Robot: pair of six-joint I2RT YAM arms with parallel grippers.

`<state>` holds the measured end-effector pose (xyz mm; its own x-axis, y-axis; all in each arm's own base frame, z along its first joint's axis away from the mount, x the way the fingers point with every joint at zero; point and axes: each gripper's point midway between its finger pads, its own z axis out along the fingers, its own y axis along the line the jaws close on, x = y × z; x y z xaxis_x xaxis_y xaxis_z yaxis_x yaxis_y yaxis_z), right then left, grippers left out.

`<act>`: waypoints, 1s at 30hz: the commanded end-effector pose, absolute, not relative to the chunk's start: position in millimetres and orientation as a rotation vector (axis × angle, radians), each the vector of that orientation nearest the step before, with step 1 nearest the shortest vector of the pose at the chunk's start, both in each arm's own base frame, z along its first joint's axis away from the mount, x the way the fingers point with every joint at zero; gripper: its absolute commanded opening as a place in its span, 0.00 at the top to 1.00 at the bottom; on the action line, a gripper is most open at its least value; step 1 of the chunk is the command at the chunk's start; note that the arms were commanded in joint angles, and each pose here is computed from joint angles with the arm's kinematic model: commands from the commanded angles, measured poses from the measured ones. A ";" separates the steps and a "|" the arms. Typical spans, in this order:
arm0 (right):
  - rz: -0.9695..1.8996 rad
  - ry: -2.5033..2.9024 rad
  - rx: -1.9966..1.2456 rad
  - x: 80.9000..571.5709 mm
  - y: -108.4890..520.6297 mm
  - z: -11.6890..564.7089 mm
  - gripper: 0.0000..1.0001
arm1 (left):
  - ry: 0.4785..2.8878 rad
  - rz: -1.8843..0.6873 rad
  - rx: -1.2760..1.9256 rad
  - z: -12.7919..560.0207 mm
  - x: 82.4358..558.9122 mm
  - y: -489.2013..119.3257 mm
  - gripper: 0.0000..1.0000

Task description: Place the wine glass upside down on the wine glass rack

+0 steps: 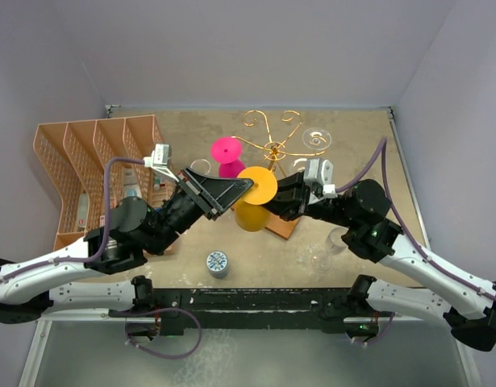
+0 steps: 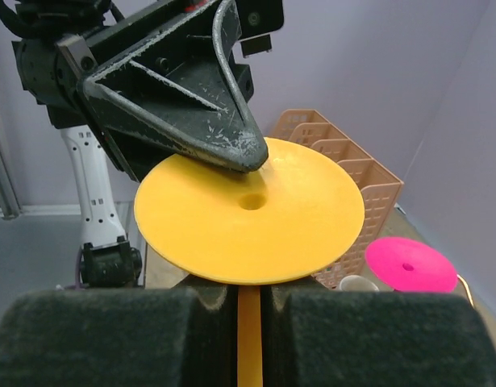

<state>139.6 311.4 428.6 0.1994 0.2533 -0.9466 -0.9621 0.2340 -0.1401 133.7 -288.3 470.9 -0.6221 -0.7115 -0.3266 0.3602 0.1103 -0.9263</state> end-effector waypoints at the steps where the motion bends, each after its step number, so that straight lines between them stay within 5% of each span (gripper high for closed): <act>1: 1.072 0.871 -0.853 133.7 303.2 466.4 1.00 | 1.551 -1.599 -0.433 470.9 141.0 -272.5 0.93; 4: 1.084 0.882 -0.855 133.6 305.0 464.6 0.99 | 1.532 -1.562 -0.470 471.1 146.5 -261.7 1.00; 8: 1.100 0.871 -0.889 126.1 304.2 463.9 0.66 | 1.522 -1.535 -0.495 472.3 150.8 -257.1 1.00; 14: 1.081 0.925 -0.856 126.9 292.3 458.3 0.38 | 1.495 -1.480 -0.611 467.3 161.4 -236.2 1.00; 30: 1.080 0.843 -0.778 99.6 246.0 478.7 0.29 | 1.513 -1.505 -0.756 436.2 163.2 -222.5 1.00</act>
<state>106.2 260.5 456.0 0.2145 0.3432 -0.9145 -0.9577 0.2579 -0.1278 161.9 -224.3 431.7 -0.4569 -0.8618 -0.2204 0.1729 0.1570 -0.9723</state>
